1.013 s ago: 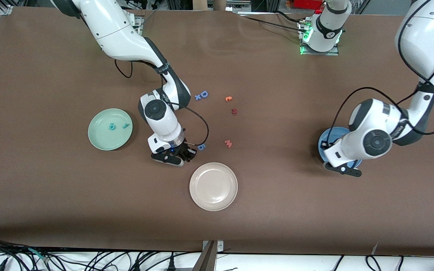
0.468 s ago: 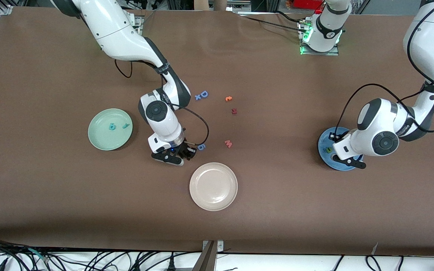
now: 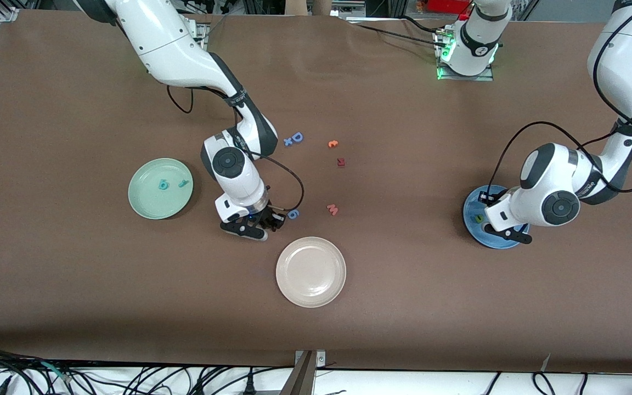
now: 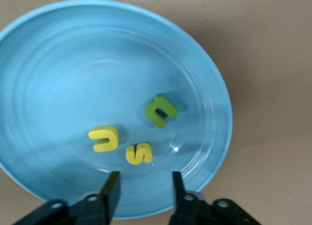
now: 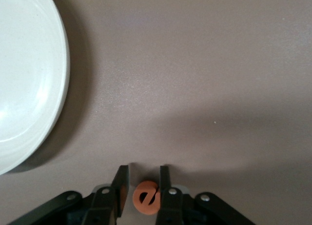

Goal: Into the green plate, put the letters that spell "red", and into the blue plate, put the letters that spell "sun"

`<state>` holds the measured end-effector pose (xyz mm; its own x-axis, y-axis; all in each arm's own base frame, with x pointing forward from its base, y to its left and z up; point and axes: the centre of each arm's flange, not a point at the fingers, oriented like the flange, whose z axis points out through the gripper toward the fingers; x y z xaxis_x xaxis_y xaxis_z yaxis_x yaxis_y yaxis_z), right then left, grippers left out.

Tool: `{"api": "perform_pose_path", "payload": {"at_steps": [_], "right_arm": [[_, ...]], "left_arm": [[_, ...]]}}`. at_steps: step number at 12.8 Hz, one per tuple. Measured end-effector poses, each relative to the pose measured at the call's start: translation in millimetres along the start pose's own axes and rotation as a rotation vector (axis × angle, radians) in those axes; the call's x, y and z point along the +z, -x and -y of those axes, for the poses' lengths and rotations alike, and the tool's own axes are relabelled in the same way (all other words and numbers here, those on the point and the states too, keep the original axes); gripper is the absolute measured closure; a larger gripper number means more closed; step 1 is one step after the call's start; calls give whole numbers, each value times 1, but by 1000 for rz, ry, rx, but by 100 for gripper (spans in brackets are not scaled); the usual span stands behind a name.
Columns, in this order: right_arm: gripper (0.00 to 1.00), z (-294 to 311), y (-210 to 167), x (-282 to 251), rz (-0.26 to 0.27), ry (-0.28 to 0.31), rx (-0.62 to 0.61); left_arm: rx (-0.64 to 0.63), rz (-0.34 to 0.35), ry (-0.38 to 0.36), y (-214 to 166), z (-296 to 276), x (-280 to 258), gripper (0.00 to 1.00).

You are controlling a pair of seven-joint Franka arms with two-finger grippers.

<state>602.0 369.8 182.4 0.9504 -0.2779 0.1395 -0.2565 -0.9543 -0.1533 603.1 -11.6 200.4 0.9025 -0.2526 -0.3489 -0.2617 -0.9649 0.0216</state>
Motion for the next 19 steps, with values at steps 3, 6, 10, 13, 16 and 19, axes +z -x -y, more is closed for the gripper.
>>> {"api": "perform_pose_path", "payload": {"at_steps": [3, 6, 10, 13, 16, 19], "right_arm": [[33, 0, 0, 0, 0, 0, 1], [20, 1, 1, 0, 1, 1, 2], [38, 2, 4, 1, 8, 6, 1], [66, 2, 4, 1, 9, 7, 2], [66, 2, 5, 1, 9, 8, 2], [66, 2, 5, 1, 9, 8, 2]], "left_arm": [[6, -6, 0, -1, -3, -3, 15], [16, -34, -8, -5, -11, -24, 0], [7, -66, -19, -4, -21, -103, 0], [-17, -93, -19, 2, -19, -174, 0], [0, -89, -18, 11, -33, -217, 0], [14, -141, -11, 22, -48, -270, 0]]}}
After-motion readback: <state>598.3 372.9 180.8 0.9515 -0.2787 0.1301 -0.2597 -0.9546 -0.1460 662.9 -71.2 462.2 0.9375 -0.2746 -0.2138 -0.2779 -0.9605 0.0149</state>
